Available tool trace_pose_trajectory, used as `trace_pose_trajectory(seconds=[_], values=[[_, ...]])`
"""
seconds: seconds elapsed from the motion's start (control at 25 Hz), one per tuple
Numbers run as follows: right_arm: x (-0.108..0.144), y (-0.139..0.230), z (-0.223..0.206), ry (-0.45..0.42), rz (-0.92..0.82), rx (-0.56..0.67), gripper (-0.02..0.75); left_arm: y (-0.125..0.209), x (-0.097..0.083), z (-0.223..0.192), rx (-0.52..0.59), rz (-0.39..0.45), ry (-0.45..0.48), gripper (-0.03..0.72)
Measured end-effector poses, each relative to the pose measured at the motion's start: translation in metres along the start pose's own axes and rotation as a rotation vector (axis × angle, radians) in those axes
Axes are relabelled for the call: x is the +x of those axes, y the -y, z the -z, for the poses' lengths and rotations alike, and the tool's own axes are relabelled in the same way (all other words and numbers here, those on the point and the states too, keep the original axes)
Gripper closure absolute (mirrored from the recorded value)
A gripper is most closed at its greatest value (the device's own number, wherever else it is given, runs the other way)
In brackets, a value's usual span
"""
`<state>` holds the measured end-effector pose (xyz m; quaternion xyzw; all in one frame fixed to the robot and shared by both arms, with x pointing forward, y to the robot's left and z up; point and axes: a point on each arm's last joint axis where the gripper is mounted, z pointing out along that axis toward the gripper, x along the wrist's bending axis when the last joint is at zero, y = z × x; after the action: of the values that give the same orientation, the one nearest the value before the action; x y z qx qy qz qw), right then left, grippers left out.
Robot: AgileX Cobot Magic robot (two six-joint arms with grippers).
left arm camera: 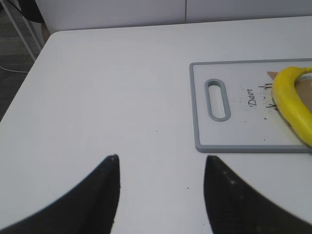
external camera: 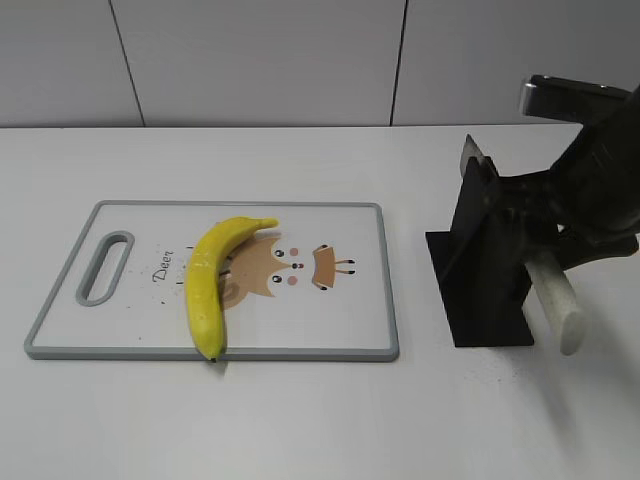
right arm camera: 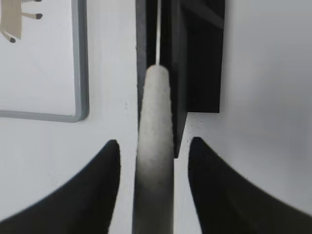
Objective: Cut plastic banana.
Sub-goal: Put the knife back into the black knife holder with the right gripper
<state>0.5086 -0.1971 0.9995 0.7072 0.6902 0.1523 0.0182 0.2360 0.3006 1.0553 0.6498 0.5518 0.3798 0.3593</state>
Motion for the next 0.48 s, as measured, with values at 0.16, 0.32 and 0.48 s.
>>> trace_pose_trajectory(seconds=[0.16,0.32,0.48], values=[[0.001,-0.004,0.003,0.001,0.02,-0.017,0.21,0.0,0.0,0.0,0.0,0.0,0.0,0.161],[0.007,-0.014,0.015,-0.01,0.055,-0.045,0.172,0.0,0.0,0.0,0.0,0.0,0.0,0.161],[0.01,-0.014,0.038,-0.012,0.139,-0.023,0.167,0.0,0.0,0.0,-0.001,0.0,0.0,0.161]])
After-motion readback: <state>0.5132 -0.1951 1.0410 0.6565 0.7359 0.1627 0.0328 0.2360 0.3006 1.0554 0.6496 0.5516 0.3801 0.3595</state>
